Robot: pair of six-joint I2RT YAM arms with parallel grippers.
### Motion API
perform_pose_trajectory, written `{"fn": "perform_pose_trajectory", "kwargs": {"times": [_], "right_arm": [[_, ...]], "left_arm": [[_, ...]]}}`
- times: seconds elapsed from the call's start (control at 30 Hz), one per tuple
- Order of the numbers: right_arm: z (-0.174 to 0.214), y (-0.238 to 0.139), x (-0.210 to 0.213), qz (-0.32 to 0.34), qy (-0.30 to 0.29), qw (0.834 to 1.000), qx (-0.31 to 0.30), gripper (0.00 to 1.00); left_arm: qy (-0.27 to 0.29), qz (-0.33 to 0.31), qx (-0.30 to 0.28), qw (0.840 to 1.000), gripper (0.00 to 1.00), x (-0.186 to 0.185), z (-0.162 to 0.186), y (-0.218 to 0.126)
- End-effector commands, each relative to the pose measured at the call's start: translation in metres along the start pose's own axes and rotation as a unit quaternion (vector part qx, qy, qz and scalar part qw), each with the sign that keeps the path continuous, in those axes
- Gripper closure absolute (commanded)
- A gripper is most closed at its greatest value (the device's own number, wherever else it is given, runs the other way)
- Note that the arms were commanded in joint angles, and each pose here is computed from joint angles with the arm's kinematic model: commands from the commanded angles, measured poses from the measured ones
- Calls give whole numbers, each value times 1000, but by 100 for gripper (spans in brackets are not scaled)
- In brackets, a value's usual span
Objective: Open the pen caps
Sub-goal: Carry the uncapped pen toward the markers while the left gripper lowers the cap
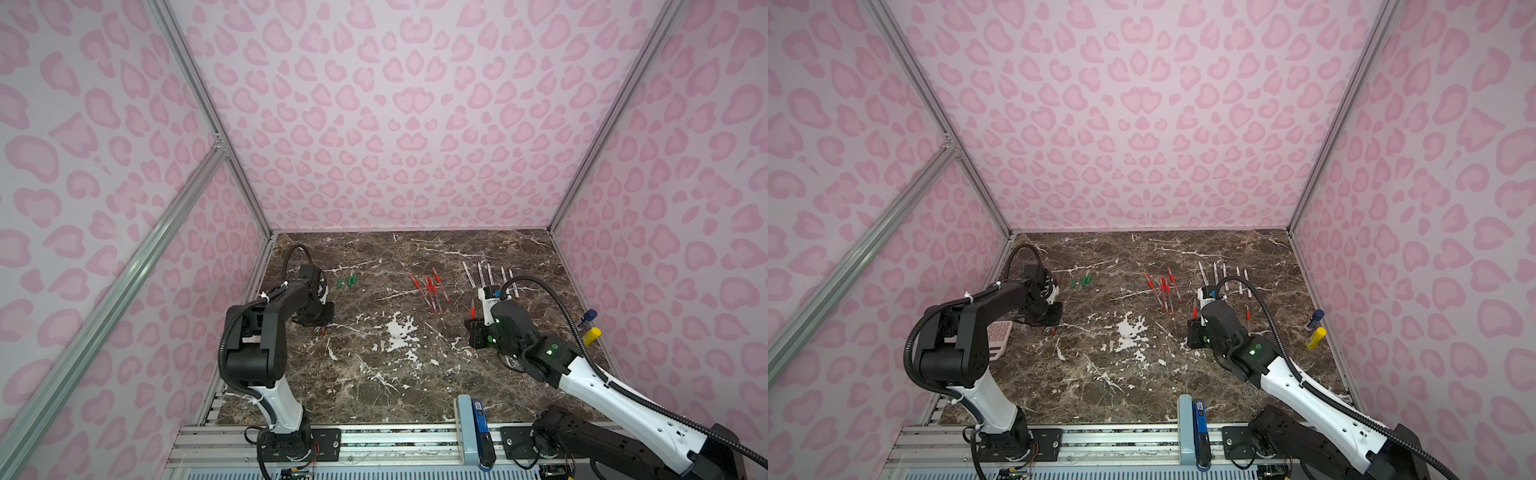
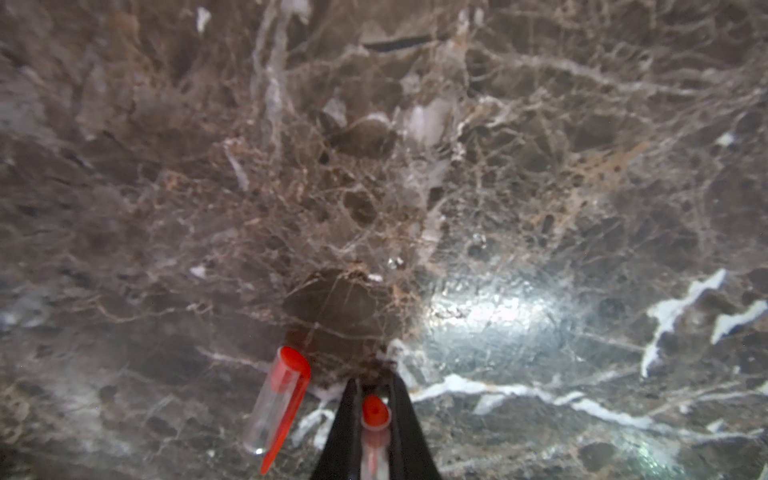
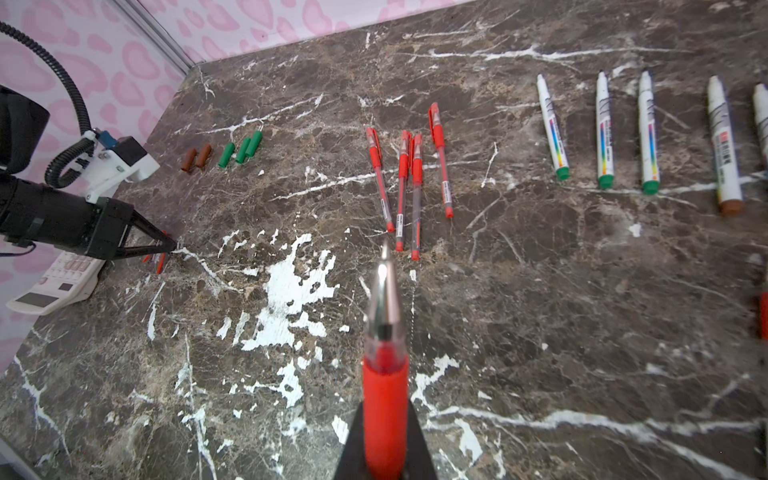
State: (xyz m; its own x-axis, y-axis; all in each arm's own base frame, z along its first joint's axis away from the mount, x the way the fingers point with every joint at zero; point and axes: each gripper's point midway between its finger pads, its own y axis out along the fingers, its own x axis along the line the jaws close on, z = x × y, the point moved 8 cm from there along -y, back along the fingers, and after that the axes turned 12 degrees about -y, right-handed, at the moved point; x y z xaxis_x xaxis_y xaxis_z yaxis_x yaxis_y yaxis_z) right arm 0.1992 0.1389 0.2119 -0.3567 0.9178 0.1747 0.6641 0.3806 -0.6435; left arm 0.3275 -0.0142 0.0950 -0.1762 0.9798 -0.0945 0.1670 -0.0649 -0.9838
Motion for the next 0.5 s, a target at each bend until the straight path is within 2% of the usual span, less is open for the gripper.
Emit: {"fn": "perform_pose_trajectory", "kwargs": {"times": [0.0,0.13,0.37,0.47], "right_arm": [[3,-1,-3,3,-4,1000,4,100],[6,0,-12,17,6,1000,13,100],[9,1,-30,44,20,998,36,100],[9,1,-38,57,24,997,43,100]], "left_arm": [[0,-19,9,1000,82,2,0,2],[-2,-12,7,1000,70,-1,1,1],[12,3,-24,1000,65,-13,2,-23],[26,15,-50,998,57,-22,5,-40]]}}
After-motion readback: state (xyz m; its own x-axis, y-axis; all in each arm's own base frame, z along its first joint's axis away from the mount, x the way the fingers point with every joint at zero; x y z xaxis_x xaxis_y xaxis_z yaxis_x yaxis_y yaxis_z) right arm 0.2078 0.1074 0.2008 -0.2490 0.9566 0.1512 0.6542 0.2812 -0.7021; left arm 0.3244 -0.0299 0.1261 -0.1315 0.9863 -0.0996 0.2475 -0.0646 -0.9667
